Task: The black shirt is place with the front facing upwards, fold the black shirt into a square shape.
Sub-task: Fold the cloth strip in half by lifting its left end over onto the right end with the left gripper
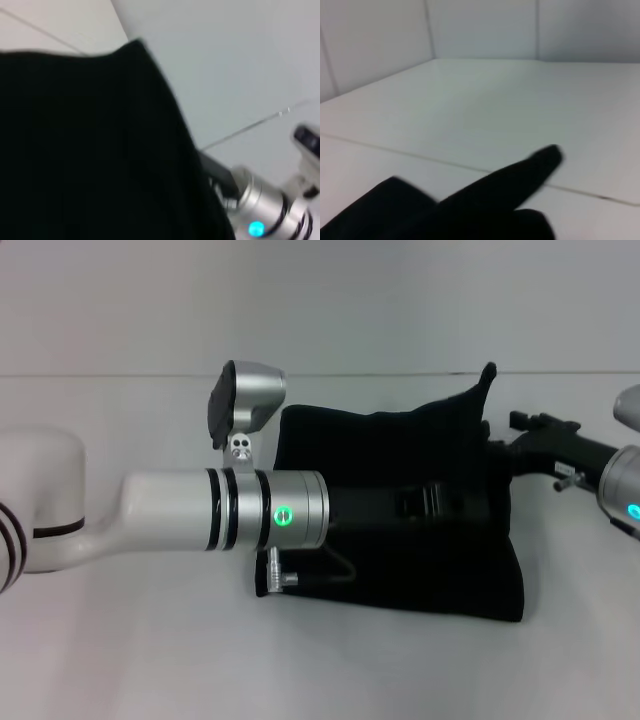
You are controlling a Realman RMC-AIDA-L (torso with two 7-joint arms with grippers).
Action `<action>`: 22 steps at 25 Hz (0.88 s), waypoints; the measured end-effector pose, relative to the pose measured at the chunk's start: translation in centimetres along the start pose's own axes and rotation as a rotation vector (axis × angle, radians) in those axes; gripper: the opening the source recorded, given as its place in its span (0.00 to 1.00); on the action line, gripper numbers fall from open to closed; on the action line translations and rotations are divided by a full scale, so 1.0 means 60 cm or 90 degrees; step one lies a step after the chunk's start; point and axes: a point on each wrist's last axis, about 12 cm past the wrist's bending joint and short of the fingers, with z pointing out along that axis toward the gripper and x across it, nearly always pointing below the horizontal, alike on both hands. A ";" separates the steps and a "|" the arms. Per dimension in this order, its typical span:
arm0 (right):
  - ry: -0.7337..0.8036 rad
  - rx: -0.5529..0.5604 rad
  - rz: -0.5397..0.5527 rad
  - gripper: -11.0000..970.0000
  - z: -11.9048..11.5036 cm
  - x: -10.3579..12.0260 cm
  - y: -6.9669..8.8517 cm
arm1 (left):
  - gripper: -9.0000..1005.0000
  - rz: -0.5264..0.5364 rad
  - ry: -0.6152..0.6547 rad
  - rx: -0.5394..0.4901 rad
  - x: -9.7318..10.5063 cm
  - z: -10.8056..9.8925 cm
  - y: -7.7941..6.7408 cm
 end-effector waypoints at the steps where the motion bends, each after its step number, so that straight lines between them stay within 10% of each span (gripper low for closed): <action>1: -0.004 0.009 0.005 0.87 0.001 -0.002 -0.002 | 0.05 0.001 0.008 0.000 0.004 -0.001 0.001; 22: -0.112 0.152 0.171 0.87 -0.073 0.032 -0.071 | 0.09 0.037 0.039 0.033 0.029 0.021 -0.011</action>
